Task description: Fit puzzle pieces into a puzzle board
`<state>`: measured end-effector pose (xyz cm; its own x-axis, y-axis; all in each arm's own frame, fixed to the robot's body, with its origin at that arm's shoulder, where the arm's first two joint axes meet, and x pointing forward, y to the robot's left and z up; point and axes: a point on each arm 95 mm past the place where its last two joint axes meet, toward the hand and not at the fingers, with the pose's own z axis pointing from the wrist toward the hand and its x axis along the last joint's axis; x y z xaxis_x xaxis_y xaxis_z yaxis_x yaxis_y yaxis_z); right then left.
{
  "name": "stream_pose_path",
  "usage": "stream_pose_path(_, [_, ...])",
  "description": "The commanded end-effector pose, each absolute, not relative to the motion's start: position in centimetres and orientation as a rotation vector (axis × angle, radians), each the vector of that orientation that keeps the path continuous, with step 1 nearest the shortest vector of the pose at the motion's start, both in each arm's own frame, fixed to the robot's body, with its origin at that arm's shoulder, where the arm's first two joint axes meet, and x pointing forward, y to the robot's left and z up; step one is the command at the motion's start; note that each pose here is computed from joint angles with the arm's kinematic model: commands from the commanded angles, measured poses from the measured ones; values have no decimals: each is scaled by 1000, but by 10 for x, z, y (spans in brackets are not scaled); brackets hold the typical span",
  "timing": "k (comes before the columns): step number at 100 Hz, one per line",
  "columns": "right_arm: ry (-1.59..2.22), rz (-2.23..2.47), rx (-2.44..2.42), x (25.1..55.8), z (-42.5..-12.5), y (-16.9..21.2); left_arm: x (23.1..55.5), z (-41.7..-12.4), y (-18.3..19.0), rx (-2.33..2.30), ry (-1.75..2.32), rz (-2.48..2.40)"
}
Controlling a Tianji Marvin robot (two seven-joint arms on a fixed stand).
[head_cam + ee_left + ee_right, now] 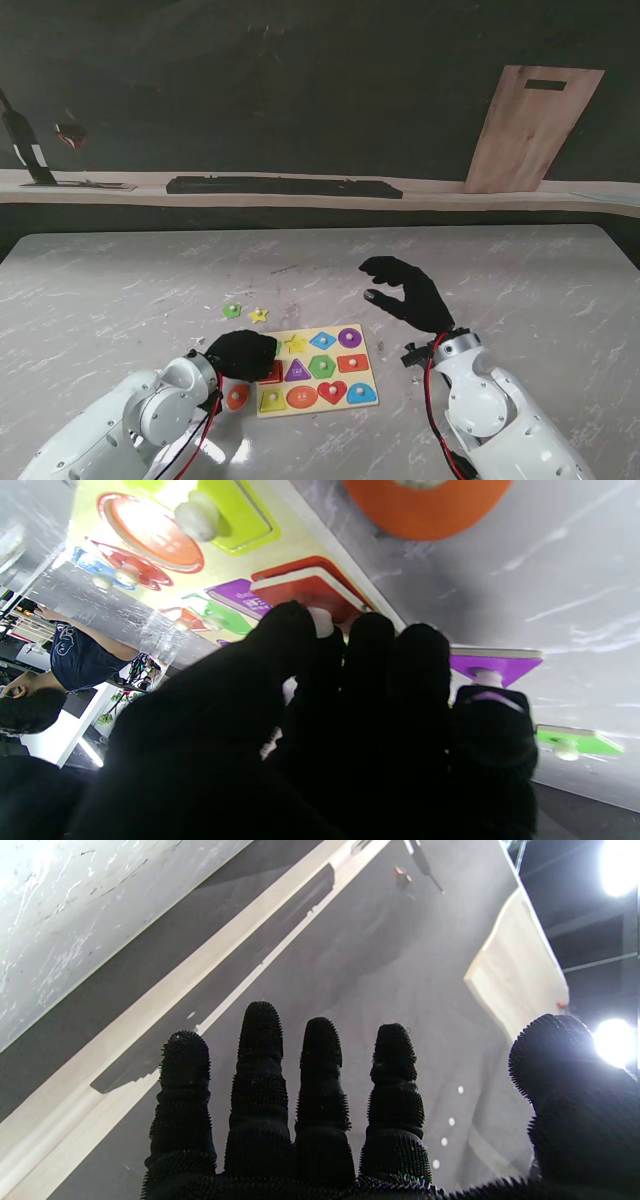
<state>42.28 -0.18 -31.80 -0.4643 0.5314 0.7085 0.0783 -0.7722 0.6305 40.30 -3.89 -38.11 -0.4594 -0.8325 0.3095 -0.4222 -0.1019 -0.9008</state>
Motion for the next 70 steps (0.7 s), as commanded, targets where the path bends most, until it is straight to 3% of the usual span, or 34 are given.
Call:
stream_pose_path(1, [878, 2311, 1444, 421, -319, 2, 402, -383, -40, -1379, 1829, -1579])
stream_pose_path(70, [872, 2311, 1442, 421, -319, 1, 405, -390, -45, -1408, 1851, -1575])
